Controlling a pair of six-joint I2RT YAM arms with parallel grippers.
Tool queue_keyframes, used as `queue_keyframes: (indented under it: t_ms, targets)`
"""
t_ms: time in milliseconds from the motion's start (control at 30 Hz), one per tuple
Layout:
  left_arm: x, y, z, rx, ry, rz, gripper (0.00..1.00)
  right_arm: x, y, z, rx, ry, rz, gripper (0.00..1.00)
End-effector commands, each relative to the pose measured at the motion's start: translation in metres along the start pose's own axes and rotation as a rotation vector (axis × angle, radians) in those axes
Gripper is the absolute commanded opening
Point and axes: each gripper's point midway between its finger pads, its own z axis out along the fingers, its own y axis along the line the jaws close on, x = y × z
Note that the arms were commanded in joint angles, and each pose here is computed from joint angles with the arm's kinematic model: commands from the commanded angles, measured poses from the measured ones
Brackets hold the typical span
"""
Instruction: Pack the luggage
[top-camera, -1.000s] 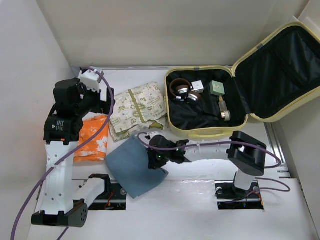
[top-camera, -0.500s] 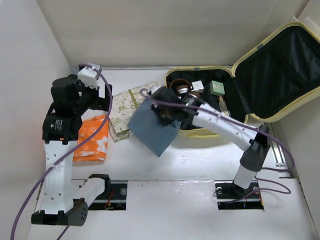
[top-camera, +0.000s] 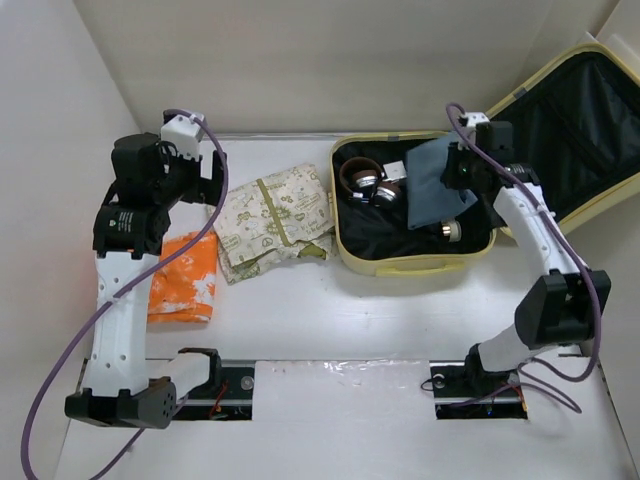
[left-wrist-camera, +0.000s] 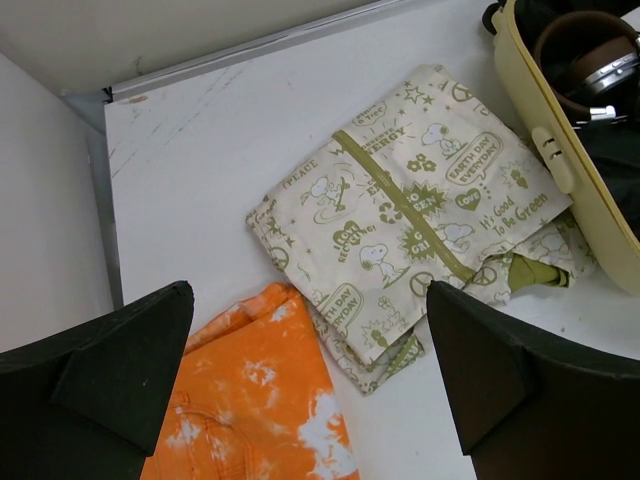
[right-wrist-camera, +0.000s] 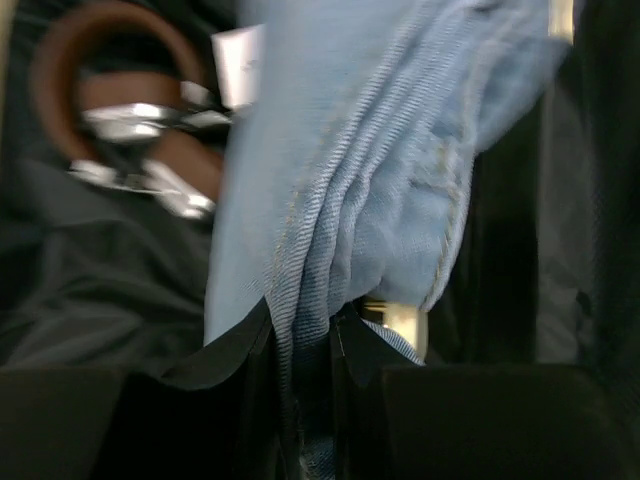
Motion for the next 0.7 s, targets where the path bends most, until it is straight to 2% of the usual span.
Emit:
queue_keyframes:
  t_ms: [0, 33, 167, 233, 333, 467, 533, 600, 667]
  targets:
    - [-0.021, 0.010, 0.006, -0.032, -0.054, 0.014, 1.00, 0.007, -0.019, 0.042, -0.131, -0.073, 0.021, 0.00]
    - [-0.020, 0.012, 0.006, -0.044, -0.052, 0.014, 1.00, 0.035, -0.032, 0.064, -0.121, -0.003, 0.051, 0.00]
    - [-0.011, 0.013, 0.023, -0.037, -0.013, 0.009, 1.00, 0.090, -0.065, 0.109, -0.111, 0.160, 0.131, 0.00]
    - [-0.008, 0.013, 0.029, -0.035, -0.002, 0.008, 1.00, 0.110, -0.071, 0.116, -0.106, 0.235, 0.147, 0.00]
    - [-0.003, 0.015, 0.036, -0.040, 0.020, 0.005, 1.00, 0.118, -0.090, 0.118, -0.004, 0.268, 0.130, 0.00]
    - [0.002, 0.015, 0.043, -0.038, 0.031, 0.004, 1.00, 0.102, -0.105, 0.096, 0.143, 0.282, 0.103, 0.00]
    - [0.002, 0.015, 0.047, -0.038, 0.031, 0.004, 1.00, 0.074, -0.100, 0.082, 0.160, 0.221, 0.055, 0.00]
    - [0.004, 0.015, 0.050, -0.036, 0.040, 0.002, 1.00, 0.054, -0.077, 0.072, 0.136, 0.191, -0.013, 0.00]
    - [0.004, 0.015, 0.050, -0.036, 0.040, 0.002, 1.00, 0.012, -0.058, 0.059, 0.128, 0.116, -0.074, 0.00]
